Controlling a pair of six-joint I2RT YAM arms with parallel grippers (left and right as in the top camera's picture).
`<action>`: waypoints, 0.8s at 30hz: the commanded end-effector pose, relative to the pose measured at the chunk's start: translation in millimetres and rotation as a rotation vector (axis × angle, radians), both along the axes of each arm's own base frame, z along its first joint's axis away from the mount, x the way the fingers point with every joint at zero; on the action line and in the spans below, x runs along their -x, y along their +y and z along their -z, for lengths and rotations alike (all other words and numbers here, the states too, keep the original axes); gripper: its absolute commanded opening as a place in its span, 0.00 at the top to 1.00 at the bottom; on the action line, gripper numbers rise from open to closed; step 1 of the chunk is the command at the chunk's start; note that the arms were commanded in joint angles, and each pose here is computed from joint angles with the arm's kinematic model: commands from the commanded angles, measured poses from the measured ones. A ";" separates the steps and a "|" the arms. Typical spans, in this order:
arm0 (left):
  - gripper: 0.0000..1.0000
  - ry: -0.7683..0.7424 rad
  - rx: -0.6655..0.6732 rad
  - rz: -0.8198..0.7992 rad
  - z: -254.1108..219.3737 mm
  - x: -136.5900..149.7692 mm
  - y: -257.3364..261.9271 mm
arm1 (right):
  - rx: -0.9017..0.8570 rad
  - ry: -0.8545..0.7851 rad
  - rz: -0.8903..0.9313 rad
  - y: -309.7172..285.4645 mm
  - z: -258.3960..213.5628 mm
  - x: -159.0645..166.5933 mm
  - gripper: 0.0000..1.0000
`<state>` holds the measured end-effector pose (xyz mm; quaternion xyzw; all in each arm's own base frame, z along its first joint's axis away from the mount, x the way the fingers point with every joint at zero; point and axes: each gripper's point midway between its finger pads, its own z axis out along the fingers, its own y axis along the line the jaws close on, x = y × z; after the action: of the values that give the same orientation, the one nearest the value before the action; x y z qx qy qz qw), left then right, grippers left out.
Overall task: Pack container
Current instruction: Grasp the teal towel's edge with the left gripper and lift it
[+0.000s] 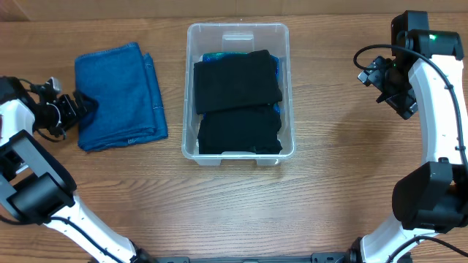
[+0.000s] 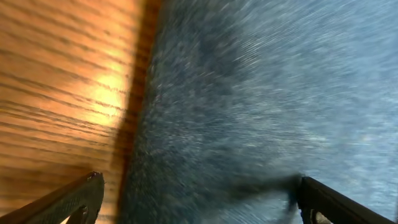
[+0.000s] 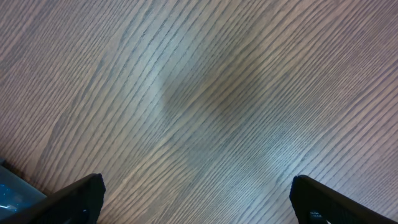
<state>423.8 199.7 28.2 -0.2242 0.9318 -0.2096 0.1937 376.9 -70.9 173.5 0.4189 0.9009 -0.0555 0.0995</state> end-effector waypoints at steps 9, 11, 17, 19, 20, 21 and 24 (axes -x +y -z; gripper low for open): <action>0.00 0.046 0.045 0.056 43.4 8.8 -6.9 | 0.015 -0.023 0.010 -3.1 -7.6 0.8 0.00; 0.00 0.026 0.110 0.079 53.6 6.9 -17.3 | 0.015 -0.023 0.010 -3.1 -7.6 0.8 0.00; 0.08 -0.003 0.195 0.093 54.8 4.4 -30.8 | 0.015 -0.023 0.010 -3.1 -7.6 0.8 0.00; 0.09 0.030 0.213 0.096 61.4 9.2 -36.8 | 0.015 -0.023 0.010 -3.1 -7.6 0.8 0.00; 0.08 0.041 0.225 0.099 65.4 10.4 -40.4 | 0.015 -0.023 0.010 -3.1 -7.6 0.8 0.00; 0.08 0.056 0.237 0.101 70.7 12.6 -43.7 | 0.015 -0.023 0.010 -3.1 -7.6 0.8 0.00; 0.11 0.101 0.272 0.098 86.0 20.6 -49.8 | 0.015 -0.023 0.010 -3.1 -7.6 0.8 0.00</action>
<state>440.7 182.2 21.6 -0.1782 0.9078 -0.3081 0.2220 377.0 -70.8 173.5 0.4191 0.9008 -0.0552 0.0996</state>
